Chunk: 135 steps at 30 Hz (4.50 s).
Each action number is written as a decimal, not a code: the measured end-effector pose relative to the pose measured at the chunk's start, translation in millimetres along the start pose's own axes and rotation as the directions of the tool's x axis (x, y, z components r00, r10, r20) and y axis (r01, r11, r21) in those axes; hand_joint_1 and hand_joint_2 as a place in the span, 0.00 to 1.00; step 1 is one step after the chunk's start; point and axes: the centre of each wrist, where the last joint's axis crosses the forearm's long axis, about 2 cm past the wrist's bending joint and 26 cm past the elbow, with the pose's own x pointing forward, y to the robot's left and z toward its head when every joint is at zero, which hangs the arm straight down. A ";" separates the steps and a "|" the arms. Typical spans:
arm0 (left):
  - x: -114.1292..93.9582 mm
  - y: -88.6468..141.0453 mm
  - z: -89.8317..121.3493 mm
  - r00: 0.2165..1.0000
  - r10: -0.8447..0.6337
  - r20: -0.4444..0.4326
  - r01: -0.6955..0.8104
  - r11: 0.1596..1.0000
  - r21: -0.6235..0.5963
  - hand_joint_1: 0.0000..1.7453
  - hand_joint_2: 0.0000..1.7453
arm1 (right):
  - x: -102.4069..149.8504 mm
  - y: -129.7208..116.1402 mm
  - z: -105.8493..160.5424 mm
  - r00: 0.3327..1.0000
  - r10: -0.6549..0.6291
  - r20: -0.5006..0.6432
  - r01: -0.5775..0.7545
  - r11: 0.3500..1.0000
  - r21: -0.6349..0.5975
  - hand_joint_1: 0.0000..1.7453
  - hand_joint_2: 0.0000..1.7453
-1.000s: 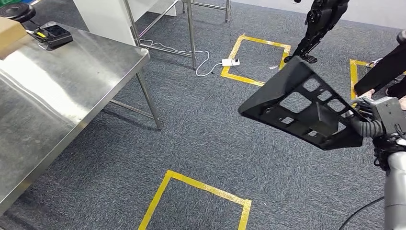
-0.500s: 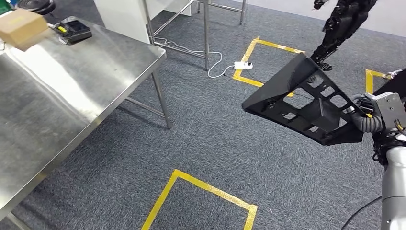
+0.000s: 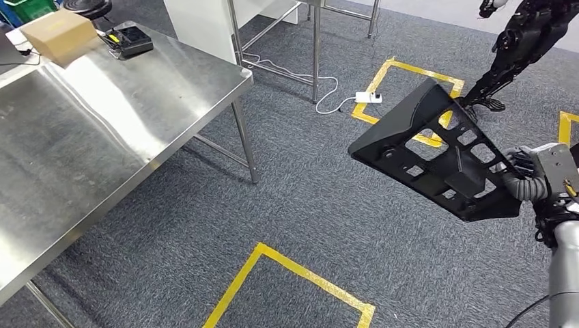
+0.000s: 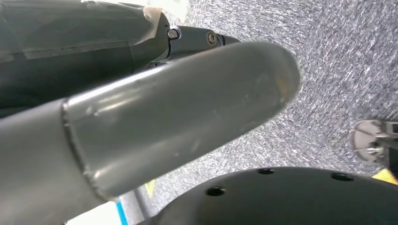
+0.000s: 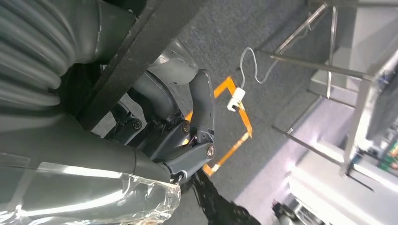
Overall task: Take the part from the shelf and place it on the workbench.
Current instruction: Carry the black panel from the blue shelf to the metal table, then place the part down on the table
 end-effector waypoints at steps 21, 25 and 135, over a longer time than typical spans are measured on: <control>0.7 -45.2 11.9 0.990 -0.008 -0.142 0.001 0.999 -0.053 0.00 0.00 | 96.7 -191.4 56.2 0.992 0.086 -0.094 -0.090 0.995 -0.033 1.00 1.00; 1.5 -43.8 11.5 0.990 -0.003 -0.144 -0.003 0.999 -0.042 0.00 0.00 | 100.8 -194.9 57.1 0.990 0.105 -0.094 -0.108 0.994 -0.031 1.00 1.00; -1.5 -37.0 11.0 0.982 0.106 -0.158 -0.082 0.985 0.152 0.00 0.00 | 164.4 58.9 -218.6 0.985 0.022 0.172 -0.034 0.997 0.064 1.00 1.00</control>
